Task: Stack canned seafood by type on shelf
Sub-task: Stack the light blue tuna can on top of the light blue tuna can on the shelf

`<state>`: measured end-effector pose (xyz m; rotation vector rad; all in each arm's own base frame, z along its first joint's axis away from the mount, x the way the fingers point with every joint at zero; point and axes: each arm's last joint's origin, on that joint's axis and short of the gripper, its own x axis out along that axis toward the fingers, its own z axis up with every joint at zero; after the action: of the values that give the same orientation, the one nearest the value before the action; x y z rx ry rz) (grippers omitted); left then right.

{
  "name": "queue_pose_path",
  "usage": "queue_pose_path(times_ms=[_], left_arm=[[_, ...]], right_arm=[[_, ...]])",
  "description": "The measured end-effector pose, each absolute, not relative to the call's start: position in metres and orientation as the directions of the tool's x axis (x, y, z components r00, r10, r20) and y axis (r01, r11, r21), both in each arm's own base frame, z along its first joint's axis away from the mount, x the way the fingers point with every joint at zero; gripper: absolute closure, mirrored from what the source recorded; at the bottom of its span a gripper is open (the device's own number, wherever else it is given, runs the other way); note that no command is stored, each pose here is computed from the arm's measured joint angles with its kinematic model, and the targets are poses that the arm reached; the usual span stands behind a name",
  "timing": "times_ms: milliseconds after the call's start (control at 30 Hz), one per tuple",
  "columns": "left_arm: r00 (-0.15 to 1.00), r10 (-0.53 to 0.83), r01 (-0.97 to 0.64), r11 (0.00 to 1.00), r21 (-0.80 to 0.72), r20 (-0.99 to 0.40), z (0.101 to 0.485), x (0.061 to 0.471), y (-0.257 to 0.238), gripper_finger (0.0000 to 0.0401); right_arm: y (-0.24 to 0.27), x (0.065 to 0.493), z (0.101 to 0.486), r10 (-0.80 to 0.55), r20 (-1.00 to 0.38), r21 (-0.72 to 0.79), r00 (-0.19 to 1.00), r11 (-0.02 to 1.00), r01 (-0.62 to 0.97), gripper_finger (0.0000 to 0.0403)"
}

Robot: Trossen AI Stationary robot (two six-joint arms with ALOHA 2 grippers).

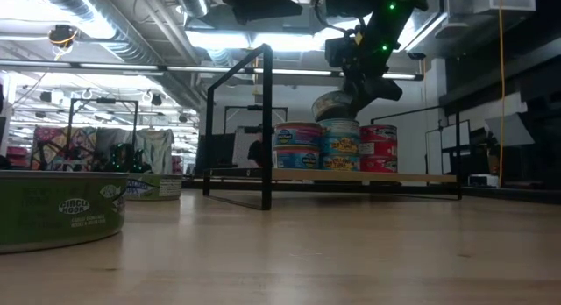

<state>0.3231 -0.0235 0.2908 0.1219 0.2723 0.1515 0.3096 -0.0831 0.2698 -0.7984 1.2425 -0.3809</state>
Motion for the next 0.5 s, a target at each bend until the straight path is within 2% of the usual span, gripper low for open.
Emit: queue_pose_path(times_ms=[267,500], left_arm=[[0.952,0.165,-0.133,0.981,0.139,-0.258,0.2908,0.3231,-0.0235,0.0164],[0.952,0.165,-0.133,0.981,0.139,-0.258,0.2908,0.3231,-0.0235,0.0164]], right_arm=[[-0.083,0.3091,0.2695,-0.657,-0.691,-0.716,0.302,0.679,-0.162,0.02],[-0.0811,0.3025,0.2652,-0.629,-0.737,-0.676,0.249,0.701,-0.228,0.0201]])
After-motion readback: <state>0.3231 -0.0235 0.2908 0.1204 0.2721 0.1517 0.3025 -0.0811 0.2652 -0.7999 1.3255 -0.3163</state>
